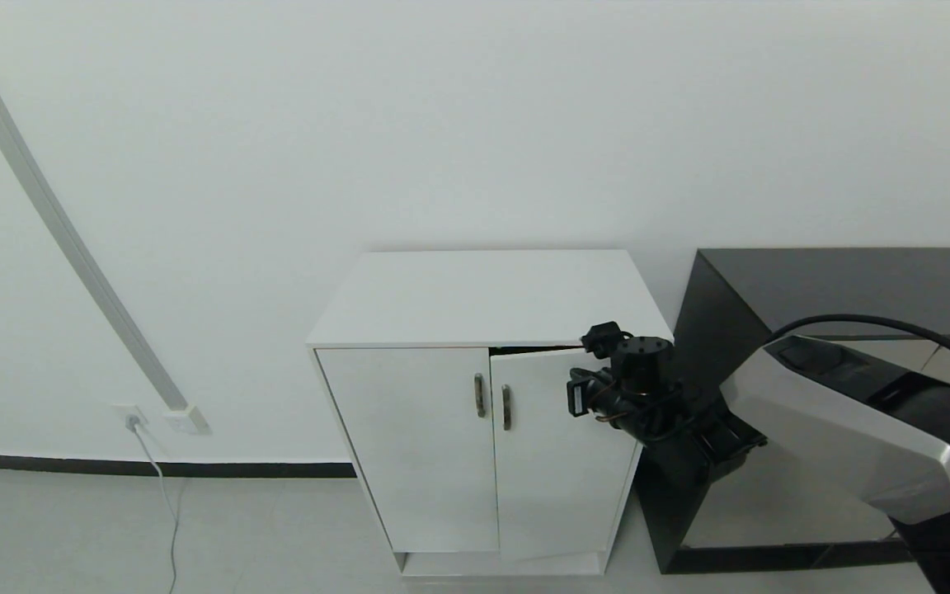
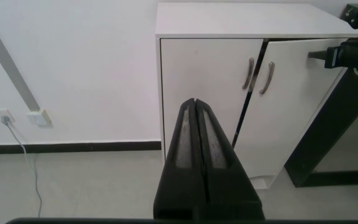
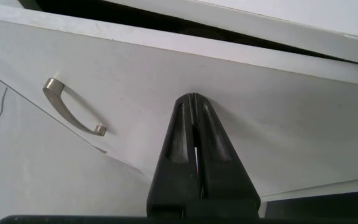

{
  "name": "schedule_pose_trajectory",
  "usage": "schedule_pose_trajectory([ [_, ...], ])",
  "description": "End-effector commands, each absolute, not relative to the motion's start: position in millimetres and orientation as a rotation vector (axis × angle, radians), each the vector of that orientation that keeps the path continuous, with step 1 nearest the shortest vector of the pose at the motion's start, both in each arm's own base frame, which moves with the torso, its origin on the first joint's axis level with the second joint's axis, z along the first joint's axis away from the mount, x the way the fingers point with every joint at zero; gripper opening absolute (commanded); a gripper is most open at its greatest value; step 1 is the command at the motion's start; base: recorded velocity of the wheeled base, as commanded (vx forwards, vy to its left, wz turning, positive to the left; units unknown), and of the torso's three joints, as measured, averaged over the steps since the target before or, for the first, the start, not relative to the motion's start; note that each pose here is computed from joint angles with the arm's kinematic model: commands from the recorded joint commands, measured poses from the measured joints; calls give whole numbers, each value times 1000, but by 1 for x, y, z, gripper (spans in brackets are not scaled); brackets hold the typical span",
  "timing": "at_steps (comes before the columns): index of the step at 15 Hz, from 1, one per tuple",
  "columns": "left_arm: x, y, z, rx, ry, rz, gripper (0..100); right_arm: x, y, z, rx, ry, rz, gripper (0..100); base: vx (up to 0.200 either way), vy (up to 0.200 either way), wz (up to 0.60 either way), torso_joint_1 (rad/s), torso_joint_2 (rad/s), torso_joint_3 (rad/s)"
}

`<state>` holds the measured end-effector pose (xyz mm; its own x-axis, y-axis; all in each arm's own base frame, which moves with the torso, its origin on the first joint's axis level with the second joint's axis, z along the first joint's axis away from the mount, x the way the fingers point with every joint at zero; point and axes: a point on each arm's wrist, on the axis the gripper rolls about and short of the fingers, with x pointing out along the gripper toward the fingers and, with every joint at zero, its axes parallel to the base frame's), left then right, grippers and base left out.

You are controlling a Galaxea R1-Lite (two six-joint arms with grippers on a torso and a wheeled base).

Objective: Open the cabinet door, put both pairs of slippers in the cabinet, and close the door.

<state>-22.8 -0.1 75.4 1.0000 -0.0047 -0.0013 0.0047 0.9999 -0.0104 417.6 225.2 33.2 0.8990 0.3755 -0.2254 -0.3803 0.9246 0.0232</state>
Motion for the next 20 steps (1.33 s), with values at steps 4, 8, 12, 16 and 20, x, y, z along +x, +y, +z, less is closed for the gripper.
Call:
schedule_pose_trajectory([
  [4, -23, 0, 75, -11, 2, -5, 0, 421, 226, 30, -19, 223, 389, 0, 0, 0, 0, 0, 0, 0],
  [8, -23, 0, 76, -11, 2, -5, 0, 423, 227, 33, -16, 213, 389, 0, 0, 0, 0, 0, 0, 0],
  [12, -23, 0, 75, -11, 2, -5, 0, 425, 225, 33, -15, 211, 383, 0, 0, 0, 0, 0, 0, 0],
  [16, -23, 0, 75, -11, 2, -5, 0, 426, 225, 33, -13, 206, 383, 0, 0, 0, 0, 0, 0, 0],
  [20, -23, 0, 75, -11, 3, -5, 0, 430, 224, 33, -12, 204, 377, 0, 0, 0, 0, 0, 0, 0],
])
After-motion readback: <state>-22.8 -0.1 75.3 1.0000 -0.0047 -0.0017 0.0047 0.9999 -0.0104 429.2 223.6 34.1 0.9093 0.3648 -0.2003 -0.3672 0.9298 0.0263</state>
